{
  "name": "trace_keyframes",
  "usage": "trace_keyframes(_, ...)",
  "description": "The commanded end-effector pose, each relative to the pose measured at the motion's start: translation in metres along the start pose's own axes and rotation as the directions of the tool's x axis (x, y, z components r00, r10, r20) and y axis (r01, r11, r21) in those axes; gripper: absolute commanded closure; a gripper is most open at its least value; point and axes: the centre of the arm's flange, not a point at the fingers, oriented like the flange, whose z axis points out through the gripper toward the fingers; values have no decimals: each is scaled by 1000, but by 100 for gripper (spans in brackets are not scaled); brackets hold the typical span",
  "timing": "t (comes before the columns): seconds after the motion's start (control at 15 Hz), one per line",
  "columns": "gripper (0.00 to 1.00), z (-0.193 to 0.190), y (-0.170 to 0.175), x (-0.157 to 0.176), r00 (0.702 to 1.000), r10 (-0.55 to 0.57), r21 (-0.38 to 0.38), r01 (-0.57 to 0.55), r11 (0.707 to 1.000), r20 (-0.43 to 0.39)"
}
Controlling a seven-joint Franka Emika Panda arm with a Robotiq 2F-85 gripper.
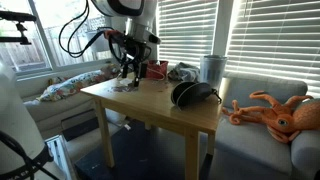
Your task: Pick up the usb connector part of the white charging cable and put it nicely in the red basket
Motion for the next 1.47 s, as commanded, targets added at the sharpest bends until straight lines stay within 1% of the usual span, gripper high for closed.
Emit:
trace_keyframes(0.0,0,0,0,0,1000,0,0,0,1000,0)
trace_keyframes(1.2,0,0,0,0,1000,0,0,0,1000,0)
trace_keyframes(1.27,0,-6,-11,4,1000,-7,4,7,1000,4)
trace_keyframes(1.4,0,-19,-43,12,999,-44,-80,43,996,-12)
